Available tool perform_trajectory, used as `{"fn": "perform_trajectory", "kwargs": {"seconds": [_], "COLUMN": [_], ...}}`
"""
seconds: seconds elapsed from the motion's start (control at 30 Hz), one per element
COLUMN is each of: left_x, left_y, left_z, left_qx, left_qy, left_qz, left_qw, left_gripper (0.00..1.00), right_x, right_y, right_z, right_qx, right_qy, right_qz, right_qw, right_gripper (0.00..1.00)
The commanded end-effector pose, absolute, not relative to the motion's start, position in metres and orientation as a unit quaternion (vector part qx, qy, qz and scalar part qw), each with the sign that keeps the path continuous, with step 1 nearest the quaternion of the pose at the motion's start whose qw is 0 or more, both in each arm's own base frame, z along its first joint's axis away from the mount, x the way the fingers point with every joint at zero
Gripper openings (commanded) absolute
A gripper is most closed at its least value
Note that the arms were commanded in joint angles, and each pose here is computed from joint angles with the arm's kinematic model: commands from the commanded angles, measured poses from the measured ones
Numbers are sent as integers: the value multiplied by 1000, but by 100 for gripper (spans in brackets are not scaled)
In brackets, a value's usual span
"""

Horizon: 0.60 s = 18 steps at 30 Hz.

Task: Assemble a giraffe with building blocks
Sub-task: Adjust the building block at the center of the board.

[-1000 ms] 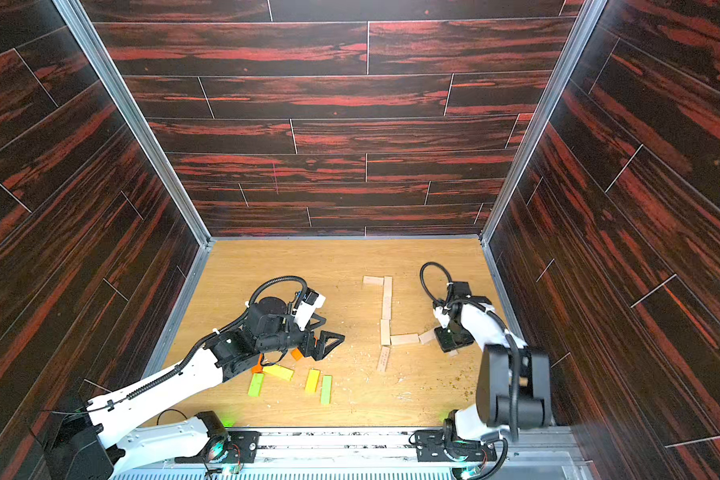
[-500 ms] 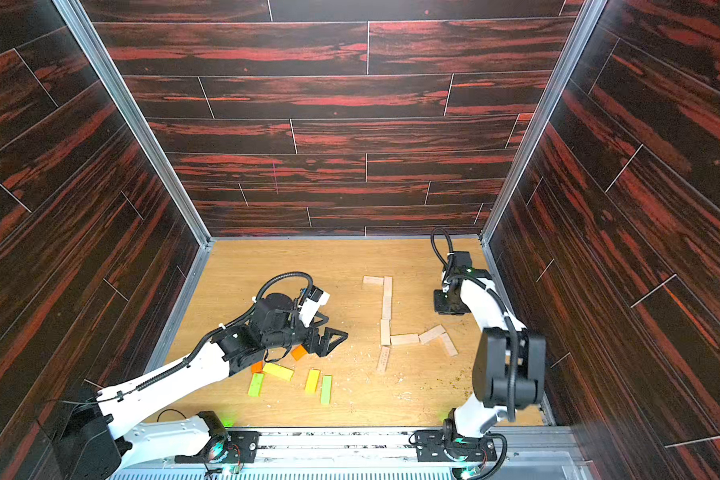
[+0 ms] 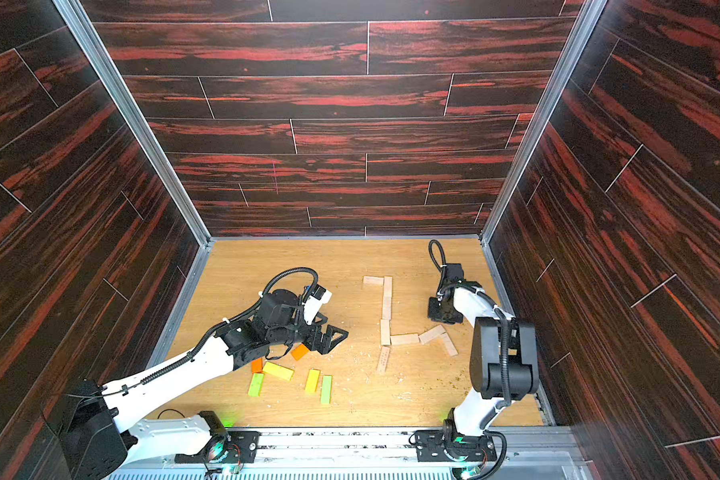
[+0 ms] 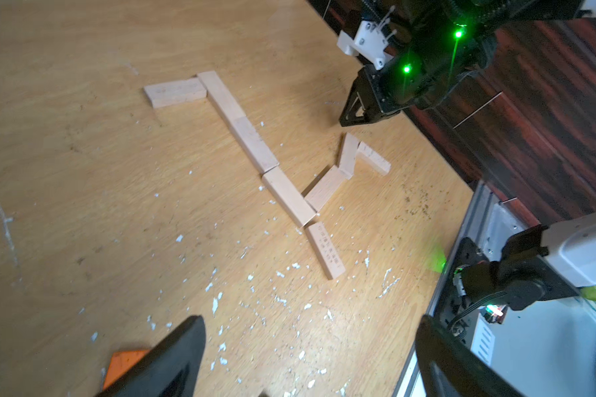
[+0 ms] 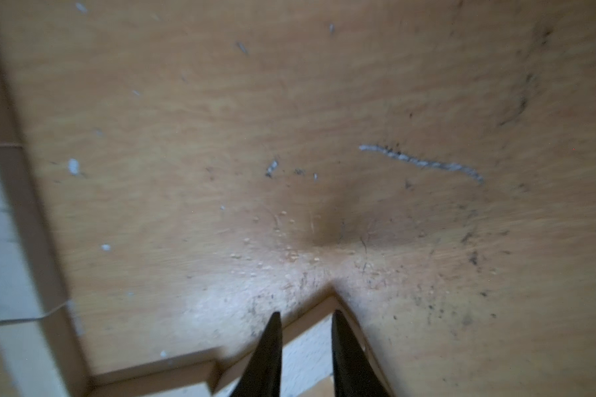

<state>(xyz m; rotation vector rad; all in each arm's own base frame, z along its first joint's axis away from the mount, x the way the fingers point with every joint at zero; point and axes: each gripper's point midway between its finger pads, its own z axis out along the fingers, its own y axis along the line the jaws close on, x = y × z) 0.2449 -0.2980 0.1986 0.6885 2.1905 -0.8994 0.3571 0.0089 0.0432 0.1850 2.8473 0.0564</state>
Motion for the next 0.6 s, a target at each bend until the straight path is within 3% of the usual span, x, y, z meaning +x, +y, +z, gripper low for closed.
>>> {"fn": "perform_trajectory", "kwargs": {"seconds": [0.0, 0.57], "left_x": [250, 249], "left_y": [-297, -294], "left_z": [205, 204], "left_qx": [256, 250], "left_qy": [841, 847], "left_qz": [-339, -333], "left_qw": [335, 330], "left_gripper": [98, 98], "right_x": [364, 346], "right_y": [15, 0], "right_z": [33, 12], "right_qx": [66, 66], "right_qy": [986, 989], "right_qz": [31, -3], "right_qw": [148, 130], "right_gripper": [28, 29]}}
